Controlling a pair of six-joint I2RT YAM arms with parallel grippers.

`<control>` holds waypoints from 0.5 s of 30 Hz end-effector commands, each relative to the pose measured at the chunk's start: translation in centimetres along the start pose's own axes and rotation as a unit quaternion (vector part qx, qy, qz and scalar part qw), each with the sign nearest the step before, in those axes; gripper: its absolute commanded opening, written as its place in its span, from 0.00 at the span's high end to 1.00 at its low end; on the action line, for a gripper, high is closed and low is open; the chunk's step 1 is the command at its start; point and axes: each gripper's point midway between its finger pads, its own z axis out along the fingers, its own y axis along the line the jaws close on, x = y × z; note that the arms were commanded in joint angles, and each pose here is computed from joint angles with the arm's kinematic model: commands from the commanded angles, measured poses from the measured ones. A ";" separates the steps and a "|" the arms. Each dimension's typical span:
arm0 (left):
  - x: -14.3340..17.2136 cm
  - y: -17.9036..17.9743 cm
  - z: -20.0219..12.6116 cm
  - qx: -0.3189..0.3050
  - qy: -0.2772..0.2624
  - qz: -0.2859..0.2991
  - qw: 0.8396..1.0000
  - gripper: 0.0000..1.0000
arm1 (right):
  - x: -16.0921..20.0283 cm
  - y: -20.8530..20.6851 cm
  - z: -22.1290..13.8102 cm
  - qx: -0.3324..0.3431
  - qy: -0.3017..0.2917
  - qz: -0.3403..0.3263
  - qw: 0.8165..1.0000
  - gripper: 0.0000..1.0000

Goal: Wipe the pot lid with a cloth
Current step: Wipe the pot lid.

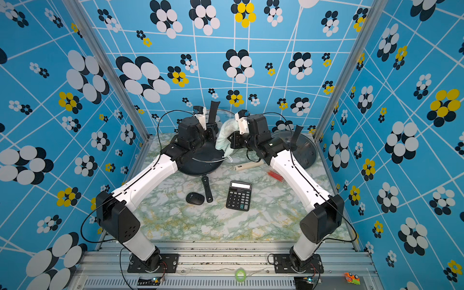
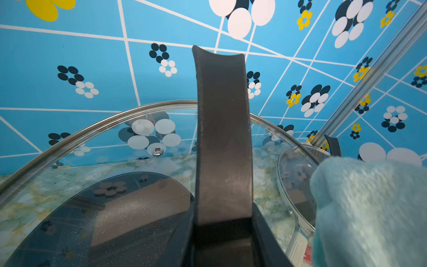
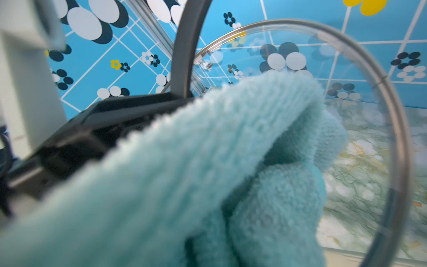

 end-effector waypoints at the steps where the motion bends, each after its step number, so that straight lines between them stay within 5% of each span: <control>1: -11.7 -5.5 -7.6 0.115 -0.186 0.017 0.976 1.00 | 0.3 -2.7 1.2 0.016 0.027 0.027 0.999 1.00; 15: -9.8 -10.3 -9.3 0.184 -0.172 0.063 0.966 1.00 | -2.5 -3.6 7.1 -0.020 0.036 0.026 0.999 1.00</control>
